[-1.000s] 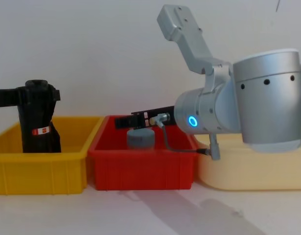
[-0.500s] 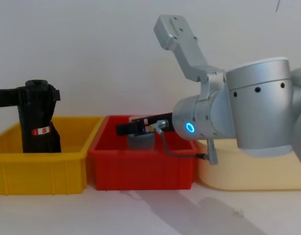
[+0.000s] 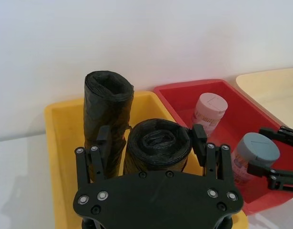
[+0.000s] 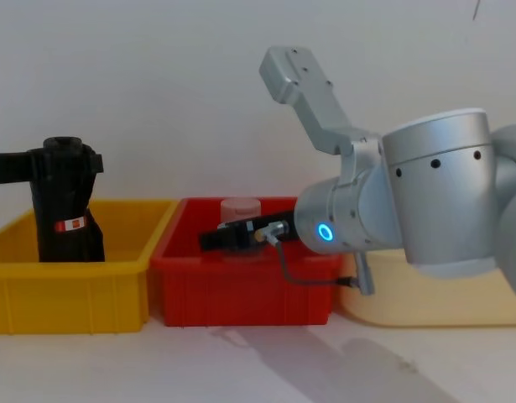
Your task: Pick up the garbage bag with the one hand and transfer it to the other hand.
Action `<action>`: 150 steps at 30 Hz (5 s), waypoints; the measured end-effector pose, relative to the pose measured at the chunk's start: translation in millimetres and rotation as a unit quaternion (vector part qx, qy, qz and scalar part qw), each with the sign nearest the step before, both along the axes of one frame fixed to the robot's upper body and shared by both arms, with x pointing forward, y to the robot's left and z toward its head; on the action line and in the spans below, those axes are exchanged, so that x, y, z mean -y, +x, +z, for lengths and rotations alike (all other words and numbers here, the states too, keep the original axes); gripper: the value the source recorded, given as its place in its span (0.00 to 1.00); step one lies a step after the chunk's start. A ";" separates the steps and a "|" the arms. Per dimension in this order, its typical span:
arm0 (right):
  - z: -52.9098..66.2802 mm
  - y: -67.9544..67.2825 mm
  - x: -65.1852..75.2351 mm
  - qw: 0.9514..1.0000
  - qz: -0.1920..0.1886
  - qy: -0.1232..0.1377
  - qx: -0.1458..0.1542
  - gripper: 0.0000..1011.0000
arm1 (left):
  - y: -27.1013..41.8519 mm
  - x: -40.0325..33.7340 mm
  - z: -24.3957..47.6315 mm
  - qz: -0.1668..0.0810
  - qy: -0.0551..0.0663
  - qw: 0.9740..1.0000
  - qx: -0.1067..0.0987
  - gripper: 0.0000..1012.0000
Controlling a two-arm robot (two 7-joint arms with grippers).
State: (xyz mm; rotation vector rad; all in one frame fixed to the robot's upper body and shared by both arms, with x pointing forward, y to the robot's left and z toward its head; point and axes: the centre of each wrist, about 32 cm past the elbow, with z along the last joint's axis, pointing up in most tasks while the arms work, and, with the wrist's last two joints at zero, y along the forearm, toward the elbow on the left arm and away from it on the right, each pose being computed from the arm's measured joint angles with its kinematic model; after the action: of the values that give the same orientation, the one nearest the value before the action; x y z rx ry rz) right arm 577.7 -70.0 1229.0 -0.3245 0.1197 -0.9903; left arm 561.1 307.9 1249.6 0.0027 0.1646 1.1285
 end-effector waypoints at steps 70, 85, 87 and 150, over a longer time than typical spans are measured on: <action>25.8 -2.2 16.2 0.998 -0.002 0.055 0.018 0.64 | 1.9 7.4 36.6 0.006 0.027 0.999 0.026 0.38; 65.2 -1.6 53.3 0.990 -0.057 0.094 0.092 0.64 | 17.7 20.5 72.1 -0.046 0.010 0.997 0.069 0.38; 69.7 -1.2 62.2 0.988 -0.071 0.094 0.103 0.64 | 22.3 24.0 76.7 -0.060 0.005 0.995 0.077 0.38; 40.8 -30.0 152.0 0.981 -0.175 0.067 0.056 0.99 | 135.4 133.2 47.2 -0.272 -0.075 0.957 0.070 0.38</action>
State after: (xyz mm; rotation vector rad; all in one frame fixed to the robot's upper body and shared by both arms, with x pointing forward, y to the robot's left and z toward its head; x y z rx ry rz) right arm 547.7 -222.0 1269.8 -0.1244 0.1427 -1.3392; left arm 696.5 174.7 1296.8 -0.1589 0.1122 0.5615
